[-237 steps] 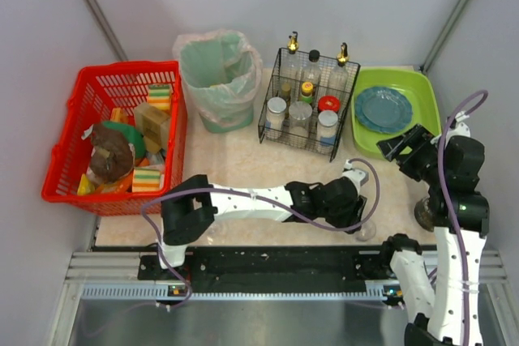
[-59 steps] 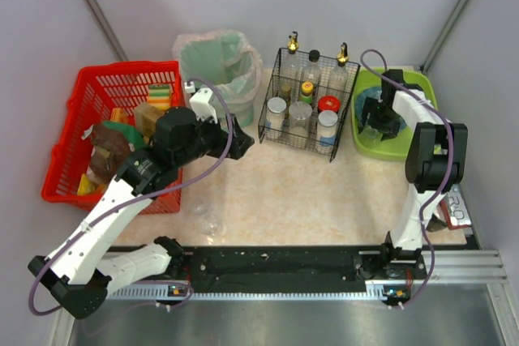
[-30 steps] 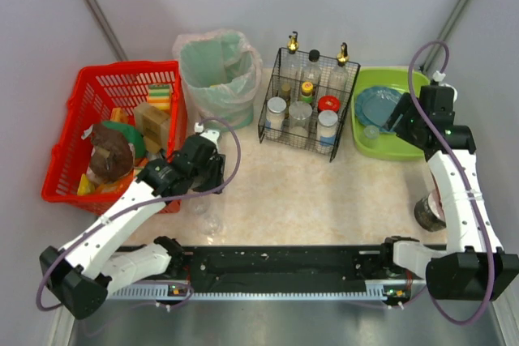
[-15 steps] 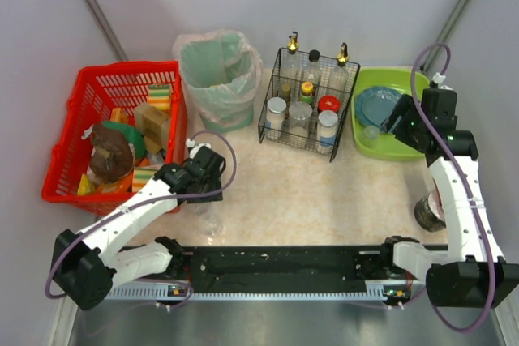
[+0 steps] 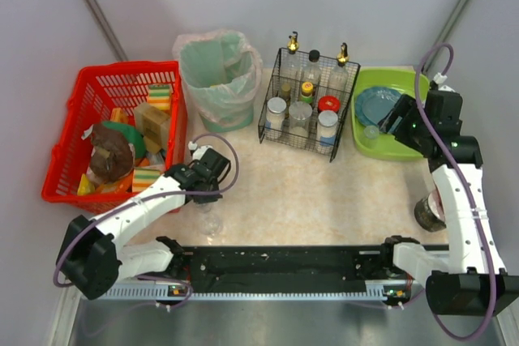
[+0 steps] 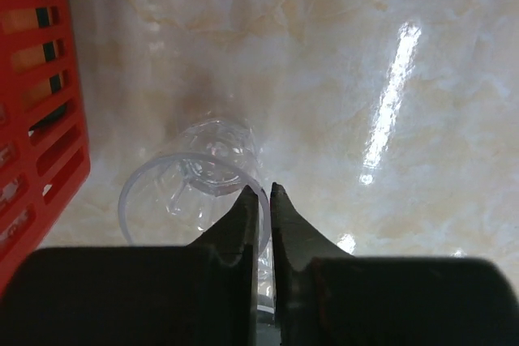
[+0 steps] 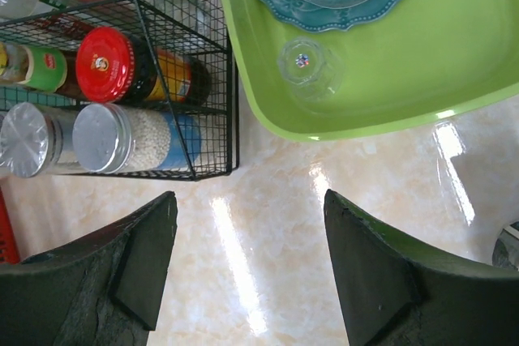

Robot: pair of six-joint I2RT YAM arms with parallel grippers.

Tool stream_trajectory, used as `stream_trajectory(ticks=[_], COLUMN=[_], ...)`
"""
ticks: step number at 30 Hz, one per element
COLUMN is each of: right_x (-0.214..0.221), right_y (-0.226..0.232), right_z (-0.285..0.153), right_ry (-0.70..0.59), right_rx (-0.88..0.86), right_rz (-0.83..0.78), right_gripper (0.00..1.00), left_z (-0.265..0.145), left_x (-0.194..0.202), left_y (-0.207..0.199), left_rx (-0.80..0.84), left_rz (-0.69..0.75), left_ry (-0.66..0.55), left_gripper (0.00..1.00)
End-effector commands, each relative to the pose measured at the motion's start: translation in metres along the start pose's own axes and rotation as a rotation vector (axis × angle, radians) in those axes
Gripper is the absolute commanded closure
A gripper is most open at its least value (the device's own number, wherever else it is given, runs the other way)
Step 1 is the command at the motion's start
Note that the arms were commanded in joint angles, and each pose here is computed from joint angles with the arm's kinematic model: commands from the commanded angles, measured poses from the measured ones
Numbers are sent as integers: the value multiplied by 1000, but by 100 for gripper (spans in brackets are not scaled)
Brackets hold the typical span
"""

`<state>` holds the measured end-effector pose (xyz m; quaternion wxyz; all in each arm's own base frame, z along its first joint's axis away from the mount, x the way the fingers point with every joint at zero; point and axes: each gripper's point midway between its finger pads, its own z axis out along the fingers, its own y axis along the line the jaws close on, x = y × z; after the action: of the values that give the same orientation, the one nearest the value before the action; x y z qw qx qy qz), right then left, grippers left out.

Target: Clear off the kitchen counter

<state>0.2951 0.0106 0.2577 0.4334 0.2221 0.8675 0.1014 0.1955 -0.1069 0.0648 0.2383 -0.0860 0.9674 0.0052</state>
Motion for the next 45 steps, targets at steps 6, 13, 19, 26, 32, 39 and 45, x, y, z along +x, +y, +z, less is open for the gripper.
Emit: stream_trajectory(ticks=[6,13,19,26,32,39,45], right_x=[-1,25,49,50,52,40,37], right_y=[29,55,103,158,200,216,222], right_z=[-28,-53,-81,-105,-112,-124,-130], right_ry=[-21,16,68,72,92,61,79], right_rx=[-181,-399,-785,-1042,-1126,-1225,-1286], right_rz=[-32,-53,-47,1,-15,36,92], right_gripper=[28,17,5,2,1,1,1], left_z=[-24,-89,-179,-267,-297,-326,-336], left_x=[-47,-92,-128,-158,-167,-162,-165], left_y=[-40,-113,-178,-225,-246,-254,-252], left_rx=[129,458,865,1215,1377,1556,1597], left_rz=[34,71,60,-9,-63,-100,-108], left_ry=[-90,-146,-204,-201,-127,-33,-50], left_gripper=[100,100,100,100,100,100,100])
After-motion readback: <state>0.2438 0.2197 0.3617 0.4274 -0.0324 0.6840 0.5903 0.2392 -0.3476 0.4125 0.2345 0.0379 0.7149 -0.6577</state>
